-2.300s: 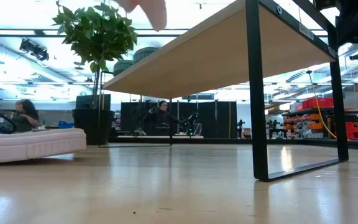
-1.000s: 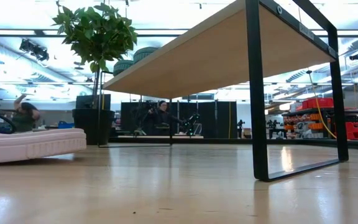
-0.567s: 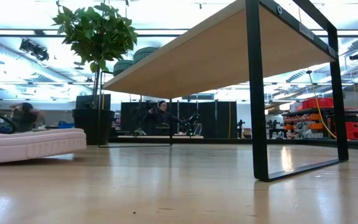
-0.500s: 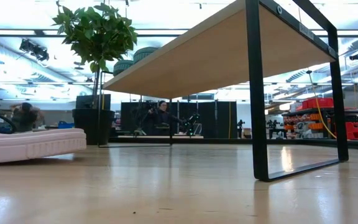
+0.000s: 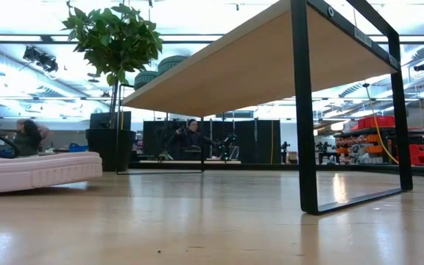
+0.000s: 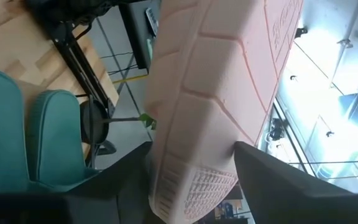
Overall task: Pick and place slides into the shelf
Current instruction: Put the right pink slide slipper on the shelf
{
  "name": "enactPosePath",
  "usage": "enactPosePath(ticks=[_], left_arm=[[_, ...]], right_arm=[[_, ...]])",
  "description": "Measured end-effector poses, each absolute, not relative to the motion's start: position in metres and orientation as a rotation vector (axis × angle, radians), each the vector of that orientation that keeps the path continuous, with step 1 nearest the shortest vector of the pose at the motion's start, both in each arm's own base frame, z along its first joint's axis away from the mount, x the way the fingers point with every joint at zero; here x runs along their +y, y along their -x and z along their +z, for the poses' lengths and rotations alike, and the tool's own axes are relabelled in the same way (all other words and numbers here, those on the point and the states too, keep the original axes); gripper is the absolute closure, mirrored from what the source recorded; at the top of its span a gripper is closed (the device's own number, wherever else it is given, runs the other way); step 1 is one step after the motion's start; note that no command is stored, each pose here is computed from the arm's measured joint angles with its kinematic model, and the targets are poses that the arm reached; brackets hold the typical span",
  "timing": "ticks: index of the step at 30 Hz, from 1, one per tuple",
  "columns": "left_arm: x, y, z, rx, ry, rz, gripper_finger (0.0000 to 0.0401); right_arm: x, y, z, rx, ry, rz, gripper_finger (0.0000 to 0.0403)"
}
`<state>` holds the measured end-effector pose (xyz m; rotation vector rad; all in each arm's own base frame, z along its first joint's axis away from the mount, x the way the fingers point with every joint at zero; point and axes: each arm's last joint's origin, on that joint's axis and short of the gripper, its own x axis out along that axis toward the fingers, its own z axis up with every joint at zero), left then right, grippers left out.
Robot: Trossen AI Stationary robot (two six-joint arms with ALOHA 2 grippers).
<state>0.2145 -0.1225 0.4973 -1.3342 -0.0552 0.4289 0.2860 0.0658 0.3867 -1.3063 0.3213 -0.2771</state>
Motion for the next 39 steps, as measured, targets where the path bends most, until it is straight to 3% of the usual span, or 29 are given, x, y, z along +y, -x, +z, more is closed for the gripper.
enactPosePath(ticks=[5,9,12,20,32,39], left_arm=[[-0.123,-0.215,0.498,-0.041,1.321,0.414,0.0327],[-0.124,-0.216,0.501,-0.046,1.272,0.393,0.0321],[-0.125,-0.216,0.504,-0.043,1.234,0.367,0.0288],[-0.125,-0.218,0.509,-0.051,1.090,0.334,0.0228],[-0.125,-0.219,0.516,-0.072,0.908,0.324,0.0214],[-0.124,-0.218,0.516,-0.065,0.847,0.330,0.0150]], right_arm=[[0.066,-0.286,0.387,0.316,1.297,-0.283,0.0216],[0.067,-0.286,0.389,0.295,1.243,-0.299,0.0295],[0.069,-0.284,0.390,0.278,1.203,-0.302,0.0358],[0.069,-0.277,0.395,0.250,1.023,-0.351,0.0359],[0.063,-0.249,0.414,0.220,0.904,-0.438,0.0359],[0.071,-0.244,0.414,0.238,0.900,-0.454,0.0359]])
